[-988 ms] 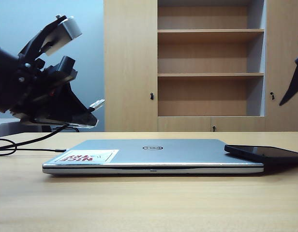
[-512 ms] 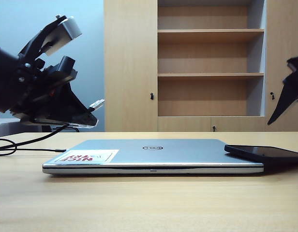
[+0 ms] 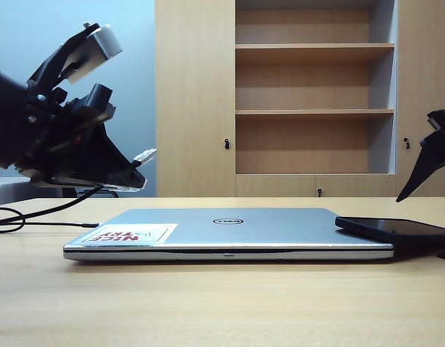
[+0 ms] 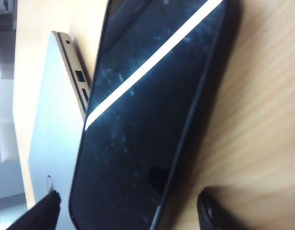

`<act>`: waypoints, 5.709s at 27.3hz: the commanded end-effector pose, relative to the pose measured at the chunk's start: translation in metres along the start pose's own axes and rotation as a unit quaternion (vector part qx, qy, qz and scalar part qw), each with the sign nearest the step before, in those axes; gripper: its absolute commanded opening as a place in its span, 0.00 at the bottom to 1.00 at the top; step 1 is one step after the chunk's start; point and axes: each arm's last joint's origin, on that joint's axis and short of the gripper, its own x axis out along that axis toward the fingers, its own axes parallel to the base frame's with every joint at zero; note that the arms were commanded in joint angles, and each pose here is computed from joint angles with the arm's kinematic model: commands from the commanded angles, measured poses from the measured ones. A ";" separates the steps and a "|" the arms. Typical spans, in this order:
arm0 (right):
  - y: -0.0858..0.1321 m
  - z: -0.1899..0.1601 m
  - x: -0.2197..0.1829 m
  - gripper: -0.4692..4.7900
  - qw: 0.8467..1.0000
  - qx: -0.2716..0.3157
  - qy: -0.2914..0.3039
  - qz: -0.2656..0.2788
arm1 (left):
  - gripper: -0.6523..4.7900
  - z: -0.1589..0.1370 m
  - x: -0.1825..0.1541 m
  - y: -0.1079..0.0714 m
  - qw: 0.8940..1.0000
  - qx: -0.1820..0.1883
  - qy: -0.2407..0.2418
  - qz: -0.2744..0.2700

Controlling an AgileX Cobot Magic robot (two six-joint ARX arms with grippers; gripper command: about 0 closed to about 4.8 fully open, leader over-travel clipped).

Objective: Pick up the charging cable and the phone, plug the charging cable into the charging port on the phone, and finally place them back on the table.

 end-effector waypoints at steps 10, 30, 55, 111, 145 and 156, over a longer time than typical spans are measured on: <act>0.006 0.012 0.021 0.82 0.999 0.001 0.030 0.017 | 0.11 0.003 0.000 0.000 1.000 0.001 -0.009 -0.001; 0.005 0.015 0.025 0.51 1.000 -0.003 0.013 0.015 | 0.11 0.003 0.000 0.000 1.000 0.001 -0.009 -0.002; 0.039 0.019 -0.008 0.08 0.979 -0.190 -0.041 0.063 | 0.11 0.003 0.000 0.000 1.000 0.001 -0.009 -0.002; 0.097 -0.034 -0.033 0.30 0.833 -0.384 0.245 -0.315 | 0.11 0.000 0.000 0.000 1.000 -0.001 0.004 -0.001; 0.139 -0.037 0.014 0.08 0.922 -0.289 0.185 0.180 | 0.11 -0.018 0.001 -0.052 0.987 -0.090 0.087 -0.103; 0.108 -0.048 0.022 0.08 0.938 -0.183 0.181 0.234 | 0.11 -0.019 0.006 -0.056 0.975 -0.175 0.089 -0.105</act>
